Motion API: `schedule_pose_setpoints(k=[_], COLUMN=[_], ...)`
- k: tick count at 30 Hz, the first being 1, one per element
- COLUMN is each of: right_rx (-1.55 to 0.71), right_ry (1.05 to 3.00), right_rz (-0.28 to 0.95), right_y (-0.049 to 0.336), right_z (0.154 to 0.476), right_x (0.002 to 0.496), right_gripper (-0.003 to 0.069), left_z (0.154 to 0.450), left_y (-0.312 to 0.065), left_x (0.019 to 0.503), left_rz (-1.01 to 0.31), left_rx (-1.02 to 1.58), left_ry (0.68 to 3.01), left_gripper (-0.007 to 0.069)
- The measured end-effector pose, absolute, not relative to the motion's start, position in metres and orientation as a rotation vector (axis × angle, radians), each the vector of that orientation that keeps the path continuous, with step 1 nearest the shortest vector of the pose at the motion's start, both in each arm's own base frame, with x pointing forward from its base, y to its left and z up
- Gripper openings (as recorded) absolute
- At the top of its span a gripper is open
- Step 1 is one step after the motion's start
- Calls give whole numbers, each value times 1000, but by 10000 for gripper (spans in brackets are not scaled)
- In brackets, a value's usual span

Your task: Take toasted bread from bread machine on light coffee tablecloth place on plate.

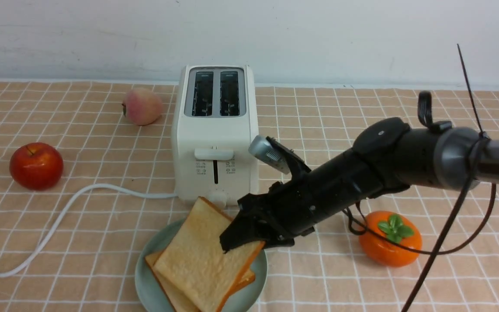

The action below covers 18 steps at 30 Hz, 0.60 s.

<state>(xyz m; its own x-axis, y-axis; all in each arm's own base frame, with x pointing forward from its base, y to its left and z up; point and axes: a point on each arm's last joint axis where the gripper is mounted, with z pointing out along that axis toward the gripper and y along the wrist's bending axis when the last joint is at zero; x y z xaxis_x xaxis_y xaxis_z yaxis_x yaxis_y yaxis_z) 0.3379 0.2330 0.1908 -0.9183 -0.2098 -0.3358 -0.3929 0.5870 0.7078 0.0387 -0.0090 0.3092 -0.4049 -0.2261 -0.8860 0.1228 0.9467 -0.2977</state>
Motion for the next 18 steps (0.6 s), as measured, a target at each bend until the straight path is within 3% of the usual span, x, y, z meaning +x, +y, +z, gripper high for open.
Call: schedule_pose_setpoints(k=[4, 9, 10, 13, 14, 18], right_rx=[-580, -597, -591, -511, -509, -424], right_ry=[2574, 2496, 2490, 2387, 2381, 2189], right_rz=[1068, 789, 791, 605, 582, 416], right_y=[208, 160, 159, 121, 118, 87], right_z=[216, 278, 282, 344, 347, 411], right_x=[340, 331, 329, 300, 298, 240], right_gripper=[423, 391, 387, 259, 248, 22], left_z=[309, 309, 309, 310, 310, 315], left_y=[-9, -9, -9, -9, -9, -9], left_x=[39, 39, 39, 39, 39, 41], left_rz=[-380, -380, -380, -382, -382, -391], left_rx=[-74, -74, -74, -74, -74, -70], left_ry=[1952, 1952, 1952, 1945, 1944, 1882], left_gripper=[-14, -14, -14, -14, -14, -14])
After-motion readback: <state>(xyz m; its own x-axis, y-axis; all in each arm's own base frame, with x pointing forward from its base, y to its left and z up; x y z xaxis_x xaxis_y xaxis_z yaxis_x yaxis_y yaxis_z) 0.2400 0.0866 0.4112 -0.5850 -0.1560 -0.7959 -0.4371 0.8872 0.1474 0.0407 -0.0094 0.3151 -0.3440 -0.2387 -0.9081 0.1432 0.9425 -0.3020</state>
